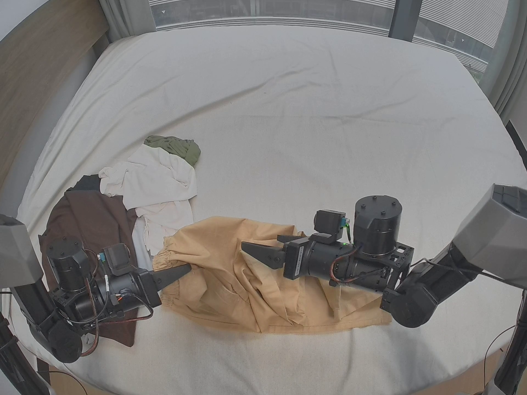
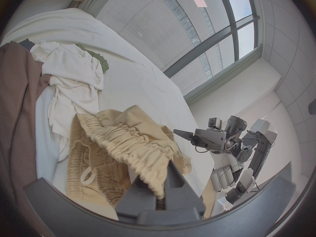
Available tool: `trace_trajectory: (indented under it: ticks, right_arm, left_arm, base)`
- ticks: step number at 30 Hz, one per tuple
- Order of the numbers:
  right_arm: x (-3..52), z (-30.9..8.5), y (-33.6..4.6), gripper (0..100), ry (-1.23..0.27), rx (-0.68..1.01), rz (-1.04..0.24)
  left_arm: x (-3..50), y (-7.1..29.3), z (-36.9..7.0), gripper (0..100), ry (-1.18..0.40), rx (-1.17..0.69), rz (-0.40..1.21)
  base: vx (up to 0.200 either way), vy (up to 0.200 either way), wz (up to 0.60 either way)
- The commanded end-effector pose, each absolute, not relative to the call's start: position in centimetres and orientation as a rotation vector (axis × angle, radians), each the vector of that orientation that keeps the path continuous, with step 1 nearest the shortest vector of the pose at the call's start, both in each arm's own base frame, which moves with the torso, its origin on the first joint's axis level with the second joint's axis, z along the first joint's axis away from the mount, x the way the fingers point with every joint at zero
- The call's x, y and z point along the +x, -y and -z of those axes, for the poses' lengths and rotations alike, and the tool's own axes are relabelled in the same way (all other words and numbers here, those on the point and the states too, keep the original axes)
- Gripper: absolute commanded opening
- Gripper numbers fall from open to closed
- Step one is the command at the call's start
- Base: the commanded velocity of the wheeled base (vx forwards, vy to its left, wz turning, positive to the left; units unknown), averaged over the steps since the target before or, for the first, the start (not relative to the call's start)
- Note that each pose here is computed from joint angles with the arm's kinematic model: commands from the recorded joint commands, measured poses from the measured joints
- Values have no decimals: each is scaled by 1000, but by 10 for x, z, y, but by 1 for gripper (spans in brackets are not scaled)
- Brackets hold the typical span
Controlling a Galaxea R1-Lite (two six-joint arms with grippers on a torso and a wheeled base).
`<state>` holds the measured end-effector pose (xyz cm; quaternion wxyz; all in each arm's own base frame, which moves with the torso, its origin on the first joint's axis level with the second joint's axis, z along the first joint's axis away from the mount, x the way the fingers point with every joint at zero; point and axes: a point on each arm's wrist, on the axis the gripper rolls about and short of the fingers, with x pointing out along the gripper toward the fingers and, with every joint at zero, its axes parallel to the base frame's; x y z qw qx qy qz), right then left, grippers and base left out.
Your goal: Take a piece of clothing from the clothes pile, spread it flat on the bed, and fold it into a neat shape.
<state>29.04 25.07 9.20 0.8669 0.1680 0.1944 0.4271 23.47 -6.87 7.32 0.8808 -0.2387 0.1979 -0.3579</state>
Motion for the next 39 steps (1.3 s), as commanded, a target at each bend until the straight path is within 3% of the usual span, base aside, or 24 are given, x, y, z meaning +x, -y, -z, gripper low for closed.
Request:
trace_trajectory:
  ticks: [1, 29, 30, 39]
  right_arm:
    - [300, -82, -259, 100, -429, 348, -887]
    - [315, -46, -283, 100, -490, 329, -879]
    - [315, -46, -283, 0, -490, 329, -879]
    - [316, -49, -277, 0, -483, 335, -867]
  left_arm:
    - [236, 67, -72, 0, -413, -499, 738]
    - [237, 67, -68, 0, -418, -473, 739]
    - [237, 67, -68, 0, -418, -473, 739]
    - [238, 67, -68, 0, -415, -472, 740]
  base:
    - [0, 0, 0]
    - [0, 0, 0]
    - [0, 0, 0]
    - [0, 0, 0]
